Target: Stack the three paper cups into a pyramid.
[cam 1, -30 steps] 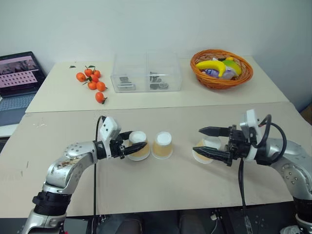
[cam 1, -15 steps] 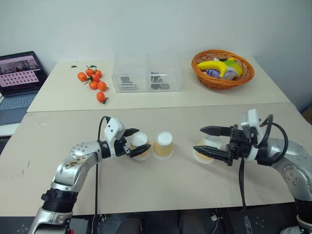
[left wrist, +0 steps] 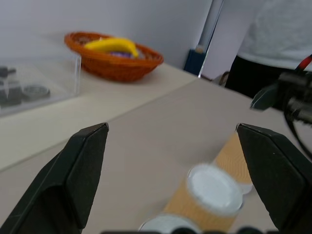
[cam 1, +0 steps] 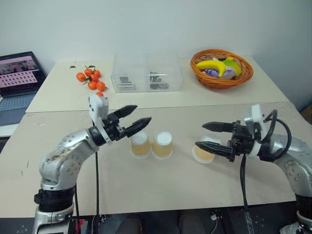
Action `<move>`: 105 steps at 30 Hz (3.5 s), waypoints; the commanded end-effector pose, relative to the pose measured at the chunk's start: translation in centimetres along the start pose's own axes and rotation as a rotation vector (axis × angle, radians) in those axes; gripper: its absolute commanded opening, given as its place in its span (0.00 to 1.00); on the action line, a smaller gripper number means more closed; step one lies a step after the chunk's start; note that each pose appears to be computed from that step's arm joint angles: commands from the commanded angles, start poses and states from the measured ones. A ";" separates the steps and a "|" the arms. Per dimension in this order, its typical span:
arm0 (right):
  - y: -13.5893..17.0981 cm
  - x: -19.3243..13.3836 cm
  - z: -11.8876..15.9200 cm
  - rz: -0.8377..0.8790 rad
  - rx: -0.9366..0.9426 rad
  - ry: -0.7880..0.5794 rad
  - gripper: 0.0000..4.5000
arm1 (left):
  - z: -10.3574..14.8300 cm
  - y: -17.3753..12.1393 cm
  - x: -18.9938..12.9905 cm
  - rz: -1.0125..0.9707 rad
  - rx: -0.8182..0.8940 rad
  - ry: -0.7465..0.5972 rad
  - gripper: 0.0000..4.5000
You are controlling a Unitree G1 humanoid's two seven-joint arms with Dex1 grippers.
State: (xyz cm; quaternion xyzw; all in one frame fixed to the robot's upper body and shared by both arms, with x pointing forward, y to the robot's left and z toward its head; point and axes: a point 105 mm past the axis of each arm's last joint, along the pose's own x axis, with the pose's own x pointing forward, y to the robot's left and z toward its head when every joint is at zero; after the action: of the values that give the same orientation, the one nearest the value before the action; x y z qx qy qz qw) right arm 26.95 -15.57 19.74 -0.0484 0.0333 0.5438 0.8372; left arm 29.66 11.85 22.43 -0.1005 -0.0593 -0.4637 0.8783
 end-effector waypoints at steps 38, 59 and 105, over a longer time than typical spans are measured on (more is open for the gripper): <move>-2.6 -6.0 -5.4 -0.294 0.093 0.128 1.00 | -5.1 -1.3 -9.0 -0.041 0.144 0.452 0.99; -2.6 -1.7 -4.5 -0.152 0.089 0.049 1.00 | -4.9 -1.1 -8.6 0.034 0.159 0.404 0.99; -0.6 9.1 10.4 0.461 -0.071 -0.107 0.60 | -5.0 -2.2 -8.8 0.099 0.120 0.346 1.00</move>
State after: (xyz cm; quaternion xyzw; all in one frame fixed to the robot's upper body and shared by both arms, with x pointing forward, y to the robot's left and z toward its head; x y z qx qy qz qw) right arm 31.38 -6.72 28.21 -0.0337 -0.0126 0.7142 0.6991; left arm 23.14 16.89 14.97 0.0205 0.0921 -0.4208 0.9022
